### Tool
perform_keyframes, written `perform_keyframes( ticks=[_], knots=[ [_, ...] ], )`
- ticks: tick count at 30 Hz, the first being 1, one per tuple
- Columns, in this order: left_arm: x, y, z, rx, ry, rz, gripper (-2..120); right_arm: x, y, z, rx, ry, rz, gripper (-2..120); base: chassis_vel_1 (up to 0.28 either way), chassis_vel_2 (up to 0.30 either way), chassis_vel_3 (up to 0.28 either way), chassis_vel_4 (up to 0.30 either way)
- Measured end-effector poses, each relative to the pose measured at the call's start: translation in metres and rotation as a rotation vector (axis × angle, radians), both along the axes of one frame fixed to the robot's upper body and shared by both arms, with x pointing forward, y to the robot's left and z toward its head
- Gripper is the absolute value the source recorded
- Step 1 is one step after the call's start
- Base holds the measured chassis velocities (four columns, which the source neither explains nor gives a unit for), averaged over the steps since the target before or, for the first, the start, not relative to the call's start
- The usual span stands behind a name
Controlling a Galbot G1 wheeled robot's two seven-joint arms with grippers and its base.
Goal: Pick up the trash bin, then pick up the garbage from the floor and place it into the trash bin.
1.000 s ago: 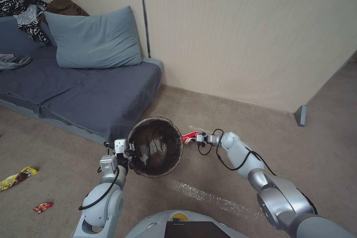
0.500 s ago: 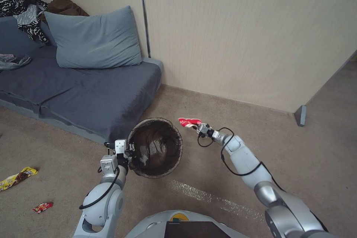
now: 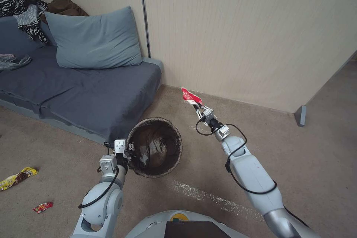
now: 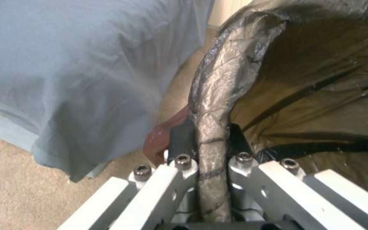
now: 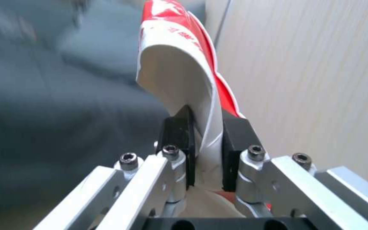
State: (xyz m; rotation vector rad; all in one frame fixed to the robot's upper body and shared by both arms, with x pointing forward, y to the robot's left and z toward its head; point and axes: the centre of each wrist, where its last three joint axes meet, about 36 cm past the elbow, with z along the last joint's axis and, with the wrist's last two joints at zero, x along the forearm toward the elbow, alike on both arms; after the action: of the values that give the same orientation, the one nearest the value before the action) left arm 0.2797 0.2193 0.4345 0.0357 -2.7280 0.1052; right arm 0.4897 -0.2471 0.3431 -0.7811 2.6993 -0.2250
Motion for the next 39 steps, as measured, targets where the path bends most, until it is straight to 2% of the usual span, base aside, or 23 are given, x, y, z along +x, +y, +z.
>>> perform_keyframes(
  ticks=[3,7,12,20,22,39],
  knots=[
    [0.001,-0.002,-0.001,-0.004,0.006,-0.005,2,-0.031,0.022,0.037,0.155,-0.013,0.118,10,0.000,0.000,0.000,0.000],
    [0.001,-0.003,-0.002,-0.006,0.012,-0.009,2,-0.060,0.040,0.059,0.203,-0.016,0.213,10,0.000,0.000,0.000,0.000],
    [0.002,-0.003,-0.002,-0.008,0.012,-0.013,2,-0.083,0.056,0.064,0.194,0.010,0.299,10,0.000,0.000,0.000,0.000],
    [0.002,-0.005,-0.002,-0.011,0.015,-0.016,2,-0.105,0.079,0.055,0.155,0.051,0.390,10,0.000,0.000,0.000,0.000],
    [0.001,-0.005,-0.003,-0.011,0.017,-0.016,2,-0.116,0.088,0.044,0.134,0.076,0.415,10,0.000,0.000,0.000,0.000],
    [0.003,-0.006,-0.003,-0.014,0.014,-0.018,2,-0.148,0.083,-0.010,0.030,0.151,0.430,10,0.000,0.000,0.000,0.000]
  ],
)
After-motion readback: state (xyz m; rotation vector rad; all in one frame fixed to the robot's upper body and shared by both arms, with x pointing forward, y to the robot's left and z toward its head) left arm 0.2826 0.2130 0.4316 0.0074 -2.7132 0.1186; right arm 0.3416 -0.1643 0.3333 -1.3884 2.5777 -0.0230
